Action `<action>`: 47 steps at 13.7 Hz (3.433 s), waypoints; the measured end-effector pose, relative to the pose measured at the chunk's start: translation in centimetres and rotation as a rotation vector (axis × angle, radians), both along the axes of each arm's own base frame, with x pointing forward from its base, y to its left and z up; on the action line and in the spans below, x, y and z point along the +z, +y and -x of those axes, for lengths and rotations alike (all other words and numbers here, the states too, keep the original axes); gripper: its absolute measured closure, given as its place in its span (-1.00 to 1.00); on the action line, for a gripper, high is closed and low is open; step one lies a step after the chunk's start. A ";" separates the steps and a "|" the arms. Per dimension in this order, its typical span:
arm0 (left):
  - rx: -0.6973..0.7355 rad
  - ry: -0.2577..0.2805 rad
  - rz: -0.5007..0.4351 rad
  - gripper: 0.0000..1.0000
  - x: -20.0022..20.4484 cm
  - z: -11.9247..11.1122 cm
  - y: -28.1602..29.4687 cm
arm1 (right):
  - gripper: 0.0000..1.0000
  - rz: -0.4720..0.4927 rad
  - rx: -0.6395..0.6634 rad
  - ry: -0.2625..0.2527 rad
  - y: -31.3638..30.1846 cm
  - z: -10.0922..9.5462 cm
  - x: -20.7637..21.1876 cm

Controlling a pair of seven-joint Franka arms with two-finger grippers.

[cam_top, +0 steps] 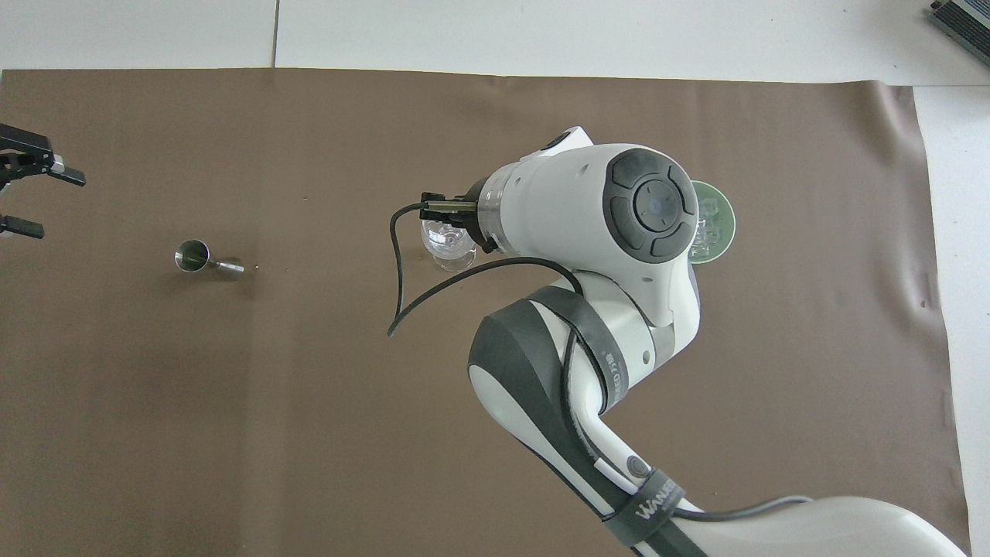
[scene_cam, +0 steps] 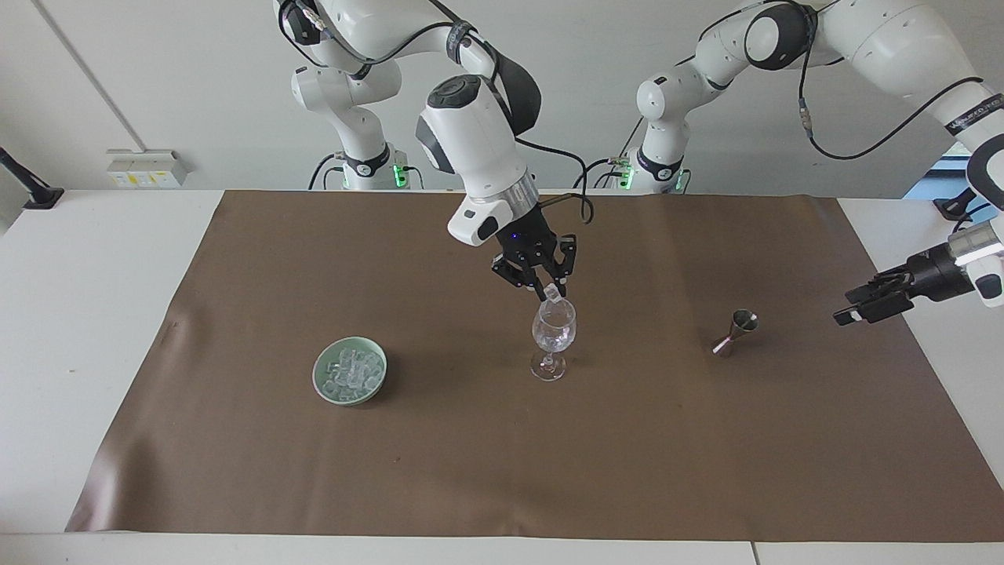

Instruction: Pour wine and add ice with both arms

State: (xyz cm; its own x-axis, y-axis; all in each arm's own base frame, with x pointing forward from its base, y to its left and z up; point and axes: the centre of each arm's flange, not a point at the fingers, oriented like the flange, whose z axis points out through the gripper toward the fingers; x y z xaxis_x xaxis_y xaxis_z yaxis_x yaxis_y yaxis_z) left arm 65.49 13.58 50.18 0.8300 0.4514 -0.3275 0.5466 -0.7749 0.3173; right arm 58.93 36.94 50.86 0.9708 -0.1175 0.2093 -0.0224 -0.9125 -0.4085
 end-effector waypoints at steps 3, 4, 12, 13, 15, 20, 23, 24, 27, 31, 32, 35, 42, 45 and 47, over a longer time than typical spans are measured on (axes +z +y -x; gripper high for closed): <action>-0.114 -0.057 -0.056 -1.00 2.4 0.0 -3.2 | 0.37 0.001 0.000 0.003 0.0 0.0 -0.2; -0.155 -0.078 -0.070 -1.00 3.1 0.0 -4.1 | 0.37 0.001 0.000 0.004 0.0 0.0 -0.2; -0.479 -0.277 -0.206 -1.00 9.7 1.0 -11.8 | 0.37 -0.002 -0.006 0.013 0.3 -0.7 -2.4; -0.506 -0.286 -0.226 -1.00 10.4 1.2 -13.3 | 0.37 -0.001 -0.005 0.014 0.3 -0.8 -2.5; -0.557 -0.299 -0.275 -1.00 11.5 1.8 -16.0 | 0.37 0.000 -0.006 0.014 0.3 -0.9 -2.8; -0.623 -0.308 -0.366 -1.00 13.0 4.3 -19.4 | 0.37 0.000 -0.005 0.015 0.4 -0.9 -2.9; -0.631 -0.303 -0.391 -1.00 12.2 7.0 -20.0 | 0.37 0.000 -0.005 0.015 0.4 -0.9 -2.9; -0.634 -0.294 -0.396 -1.00 12.0 7.8 -20.1 | 0.34 0.000 -0.005 0.015 0.4 -0.9 -2.9; -0.639 -0.287 -0.403 -1.00 12.1 9.0 -20.2 | 0.29 0.000 -0.005 0.015 0.4 -0.8 -2.9; -0.636 -0.289 -0.416 -1.00 13.1 10.5 -20.1 | 0.26 0.000 -0.005 0.015 0.4 -0.8 -2.9; -0.635 -0.282 -0.418 -1.00 12.9 11.0 -20.0 | 0.26 0.000 -0.005 0.015 0.4 -0.8 -2.9; -0.649 -0.267 -0.419 -1.00 12.2 12.0 -20.5 | 0.27 0.004 -0.001 0.011 0.5 -0.8 -2.8; -0.649 -0.305 -0.408 -1.00 13.7 12.2 -18.1 | 0.30 0.108 0.014 -0.002 -2.6 0.2 4.3; -0.673 -0.326 -0.401 -1.00 14.3 12.2 -18.0 | 0.30 0.189 0.025 -0.007 -8.4 0.6 8.8; -0.678 -0.327 -0.400 -1.00 14.3 12.3 -18.3 | 0.28 0.252 0.061 0.017 -13.7 0.6 10.6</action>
State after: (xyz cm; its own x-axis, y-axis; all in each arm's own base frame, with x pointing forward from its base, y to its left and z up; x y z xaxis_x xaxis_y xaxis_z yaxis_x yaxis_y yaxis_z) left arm 53.22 -4.68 64.51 0.9877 -0.1467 0.0542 -0.1475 -0.9890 0.0112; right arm 58.29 23.25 61.48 0.9780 -0.0043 0.2085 0.0315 -0.9853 -0.1681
